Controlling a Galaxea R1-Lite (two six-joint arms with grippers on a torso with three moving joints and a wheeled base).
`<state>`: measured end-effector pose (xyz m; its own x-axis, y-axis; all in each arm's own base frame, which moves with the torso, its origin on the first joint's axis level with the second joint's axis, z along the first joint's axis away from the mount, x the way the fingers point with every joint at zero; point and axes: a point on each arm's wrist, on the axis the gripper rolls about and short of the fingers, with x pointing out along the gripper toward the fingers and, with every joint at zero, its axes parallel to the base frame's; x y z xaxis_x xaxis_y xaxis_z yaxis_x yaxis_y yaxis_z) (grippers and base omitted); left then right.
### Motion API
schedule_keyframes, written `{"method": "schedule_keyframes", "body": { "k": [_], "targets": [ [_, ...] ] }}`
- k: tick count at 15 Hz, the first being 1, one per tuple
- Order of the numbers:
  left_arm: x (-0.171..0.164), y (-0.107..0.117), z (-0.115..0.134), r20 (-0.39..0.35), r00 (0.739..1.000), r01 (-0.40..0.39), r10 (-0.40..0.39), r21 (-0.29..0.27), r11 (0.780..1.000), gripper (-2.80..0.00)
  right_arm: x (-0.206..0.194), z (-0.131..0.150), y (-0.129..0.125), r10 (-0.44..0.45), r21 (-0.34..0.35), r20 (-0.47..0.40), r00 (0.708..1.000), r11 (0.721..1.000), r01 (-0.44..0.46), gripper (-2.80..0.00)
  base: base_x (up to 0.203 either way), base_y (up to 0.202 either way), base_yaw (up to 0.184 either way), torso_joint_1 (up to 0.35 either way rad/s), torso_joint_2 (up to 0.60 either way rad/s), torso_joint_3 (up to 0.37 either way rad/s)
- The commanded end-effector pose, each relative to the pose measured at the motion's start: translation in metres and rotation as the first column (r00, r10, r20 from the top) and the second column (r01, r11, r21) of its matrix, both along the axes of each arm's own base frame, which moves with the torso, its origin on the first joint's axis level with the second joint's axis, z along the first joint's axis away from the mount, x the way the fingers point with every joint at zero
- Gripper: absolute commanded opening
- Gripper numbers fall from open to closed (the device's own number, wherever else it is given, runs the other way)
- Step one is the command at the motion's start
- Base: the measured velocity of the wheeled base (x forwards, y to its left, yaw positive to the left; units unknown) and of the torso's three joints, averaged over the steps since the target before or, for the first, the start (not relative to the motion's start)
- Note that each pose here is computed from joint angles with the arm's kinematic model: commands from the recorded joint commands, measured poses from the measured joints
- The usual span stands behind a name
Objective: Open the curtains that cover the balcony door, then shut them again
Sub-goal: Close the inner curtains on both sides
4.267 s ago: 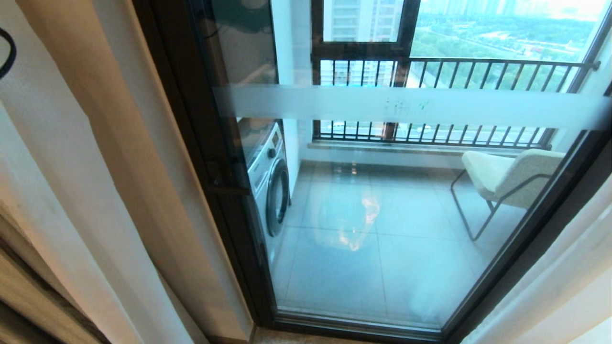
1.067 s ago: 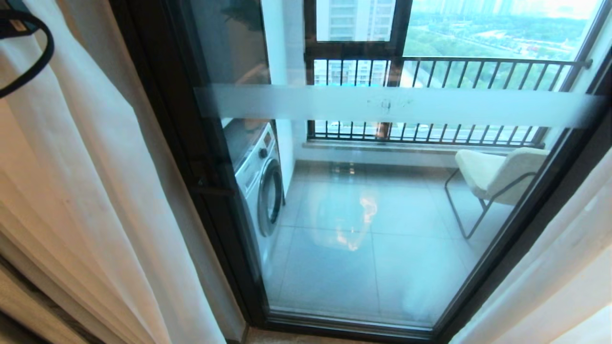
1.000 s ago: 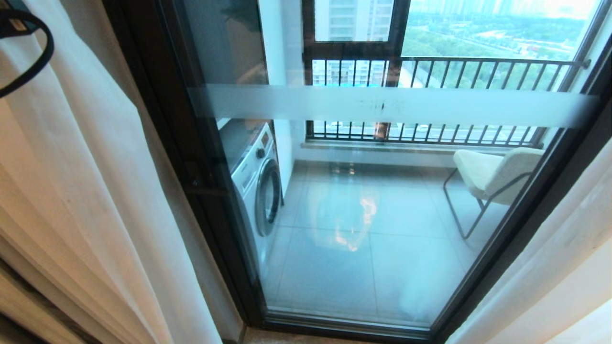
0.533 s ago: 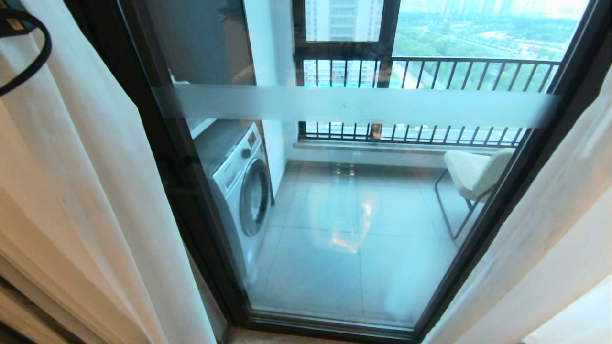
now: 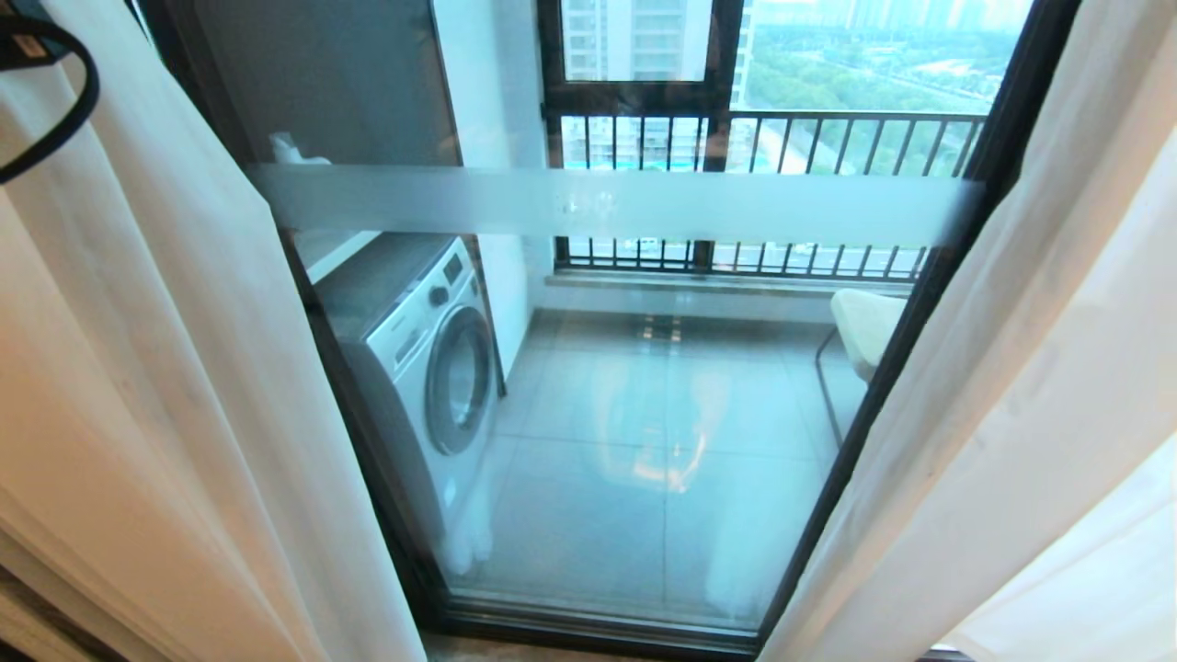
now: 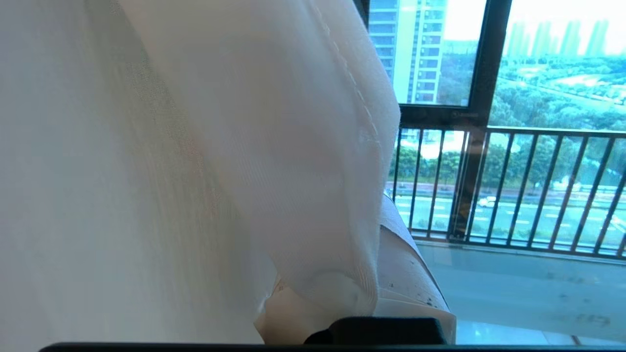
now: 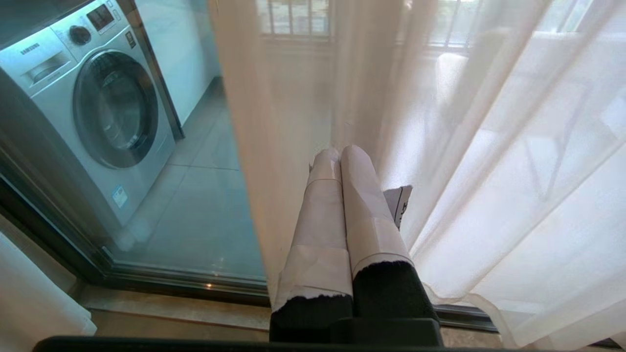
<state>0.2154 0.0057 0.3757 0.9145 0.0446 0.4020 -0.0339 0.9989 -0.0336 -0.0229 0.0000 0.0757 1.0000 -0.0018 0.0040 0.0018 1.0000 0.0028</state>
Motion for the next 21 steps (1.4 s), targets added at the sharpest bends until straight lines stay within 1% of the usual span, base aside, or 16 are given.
{"method": "schedule_keyframes", "body": {
  "k": [1,21],
  "targets": [
    [0.0001,0.0001,-0.0001,0.002,1.0,-0.001,0.001,-0.001,1.0,-2.8,0.0001,0.0001,0.0,0.0,0.0,-0.001,1.0,1.0,0.0,-2.8,0.0,-0.181,-0.001,0.003,0.01,0.003],
    [-0.0008,-0.0002,-0.0003,0.002,1.0,0.001,-0.001,-0.001,1.0,-2.8,0.0001,0.0001,0.0,0.0,0.0,-0.001,1.0,1.0,0.0,-2.8,0.0,-0.184,0.002,0.002,0.0,0.002]
  ]
}}
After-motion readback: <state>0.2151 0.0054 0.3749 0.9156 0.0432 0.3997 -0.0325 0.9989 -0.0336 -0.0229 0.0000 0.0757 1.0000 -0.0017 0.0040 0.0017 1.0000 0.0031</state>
